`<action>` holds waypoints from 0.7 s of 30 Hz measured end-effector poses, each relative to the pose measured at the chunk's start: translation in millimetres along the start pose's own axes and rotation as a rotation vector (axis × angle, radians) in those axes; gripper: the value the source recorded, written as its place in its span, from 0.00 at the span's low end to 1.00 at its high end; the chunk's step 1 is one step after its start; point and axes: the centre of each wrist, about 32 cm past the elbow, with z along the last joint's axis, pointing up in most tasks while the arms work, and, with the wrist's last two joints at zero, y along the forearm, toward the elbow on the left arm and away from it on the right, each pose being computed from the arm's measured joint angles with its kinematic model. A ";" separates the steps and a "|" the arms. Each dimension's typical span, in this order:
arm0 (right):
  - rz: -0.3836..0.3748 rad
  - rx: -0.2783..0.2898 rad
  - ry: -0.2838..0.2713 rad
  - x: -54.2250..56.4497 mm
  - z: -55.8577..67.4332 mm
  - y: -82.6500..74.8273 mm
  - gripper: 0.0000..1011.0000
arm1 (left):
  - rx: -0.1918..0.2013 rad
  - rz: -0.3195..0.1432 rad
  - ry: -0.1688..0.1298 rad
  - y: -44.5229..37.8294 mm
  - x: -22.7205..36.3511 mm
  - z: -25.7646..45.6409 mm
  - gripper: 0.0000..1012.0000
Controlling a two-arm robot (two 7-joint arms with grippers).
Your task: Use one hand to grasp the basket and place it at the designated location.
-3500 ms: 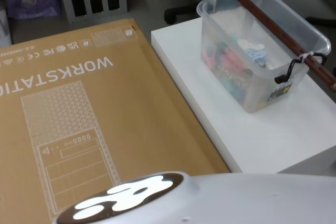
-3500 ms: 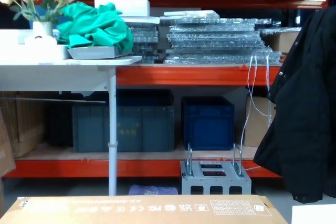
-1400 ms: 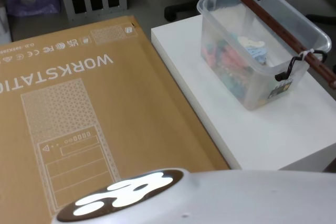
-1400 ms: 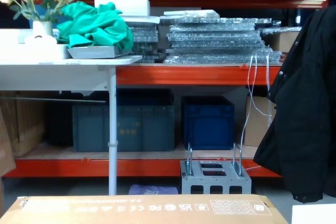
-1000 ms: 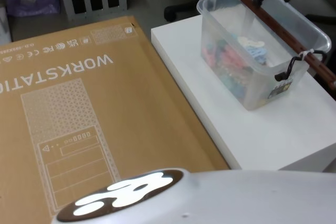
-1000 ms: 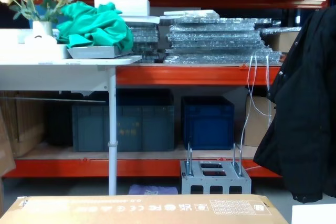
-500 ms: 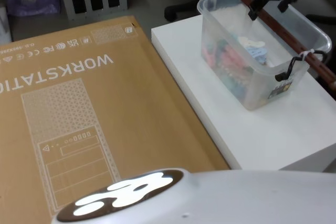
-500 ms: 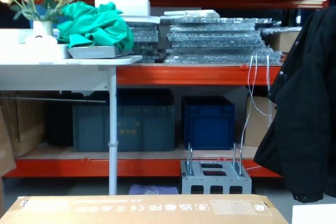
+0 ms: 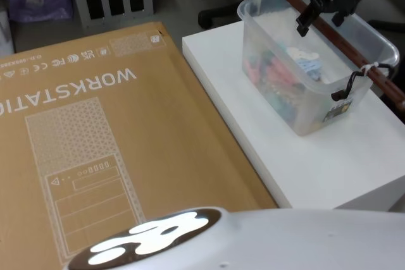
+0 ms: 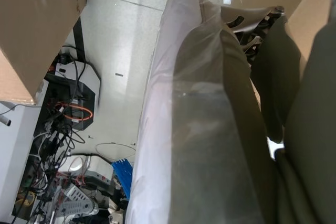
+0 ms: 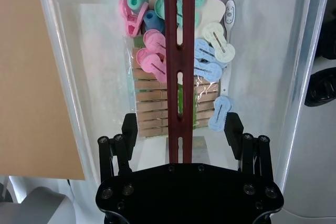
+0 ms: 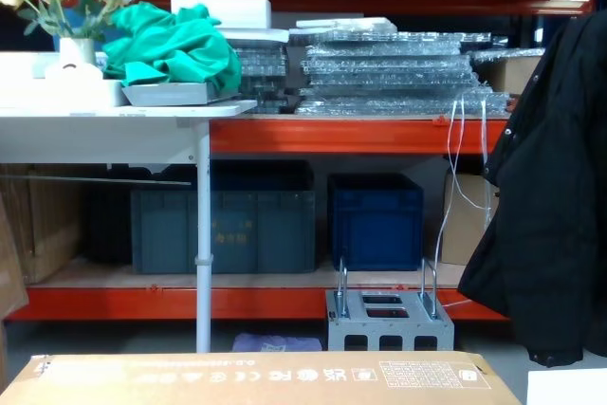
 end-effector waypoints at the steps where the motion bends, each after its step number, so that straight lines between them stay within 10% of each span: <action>1: 0.002 -0.001 0.000 0.4 0.0 0.8 0.99 | 0.000 0.000 0.000 0.0 0.0 0.0 0.00; 21: 0.016 -0.006 0.002 3.9 -0.2 5.4 0.90 | 0.000 0.000 0.000 0.0 0.0 0.0 0.00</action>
